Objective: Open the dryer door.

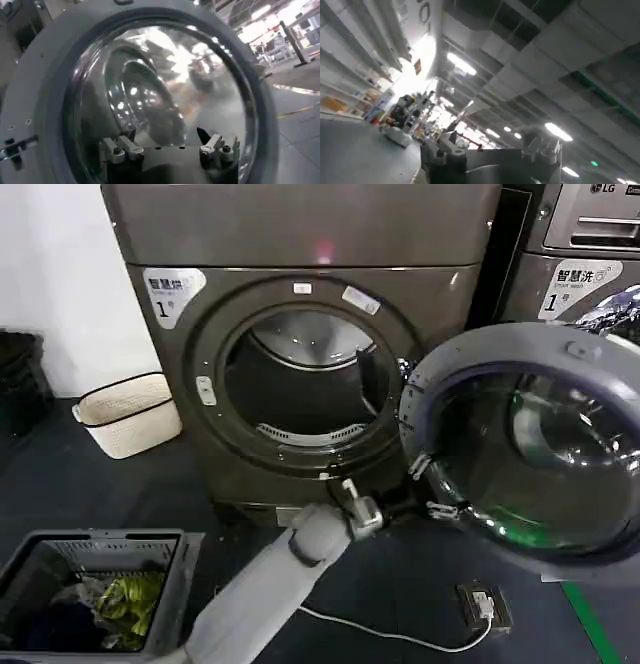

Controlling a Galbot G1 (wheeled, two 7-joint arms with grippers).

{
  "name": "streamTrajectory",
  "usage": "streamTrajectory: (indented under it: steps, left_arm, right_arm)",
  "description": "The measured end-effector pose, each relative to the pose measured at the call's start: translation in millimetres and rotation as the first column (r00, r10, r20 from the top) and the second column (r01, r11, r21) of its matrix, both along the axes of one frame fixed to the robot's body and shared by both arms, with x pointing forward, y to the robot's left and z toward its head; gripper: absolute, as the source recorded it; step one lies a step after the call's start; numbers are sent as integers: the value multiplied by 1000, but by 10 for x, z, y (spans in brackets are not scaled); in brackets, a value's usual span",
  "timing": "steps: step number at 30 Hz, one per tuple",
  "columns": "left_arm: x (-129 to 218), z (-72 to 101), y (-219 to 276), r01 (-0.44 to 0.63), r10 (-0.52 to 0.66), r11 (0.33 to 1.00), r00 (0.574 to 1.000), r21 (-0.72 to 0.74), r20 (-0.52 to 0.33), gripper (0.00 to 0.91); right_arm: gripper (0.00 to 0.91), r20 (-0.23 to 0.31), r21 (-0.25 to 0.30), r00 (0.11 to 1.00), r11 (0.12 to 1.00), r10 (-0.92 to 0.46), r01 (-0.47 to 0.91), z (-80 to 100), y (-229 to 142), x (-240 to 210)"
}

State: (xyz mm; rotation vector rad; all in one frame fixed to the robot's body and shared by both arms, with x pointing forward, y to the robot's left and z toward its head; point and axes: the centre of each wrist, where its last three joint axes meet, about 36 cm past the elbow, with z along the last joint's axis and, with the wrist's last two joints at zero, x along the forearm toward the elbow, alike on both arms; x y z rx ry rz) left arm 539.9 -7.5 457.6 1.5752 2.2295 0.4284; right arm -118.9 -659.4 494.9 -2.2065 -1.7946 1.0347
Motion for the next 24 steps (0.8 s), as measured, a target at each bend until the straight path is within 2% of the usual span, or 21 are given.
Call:
streamTrajectory:
  steps: [10, 20, 24]
  left_arm:
    - [189, 136, -179, 7, -7, 1000, 1000, 7, 7, 907]
    - [183, 151, -186, 14, -14, 1000, 1000, 11, 8, 907]
    - [100, 108, -110, 24, -25, 999, 1000, 37, 8, 907]
  right_arm:
    - [907, 8, -7, 999, 999, -47, 47, 28, -47, -101]
    - [907, 4, -8, 995, 995, -98, 98, 63, -161, -285]
    - [907, 4, -11, 996, 996, -90, 90, 92, -206, -261]
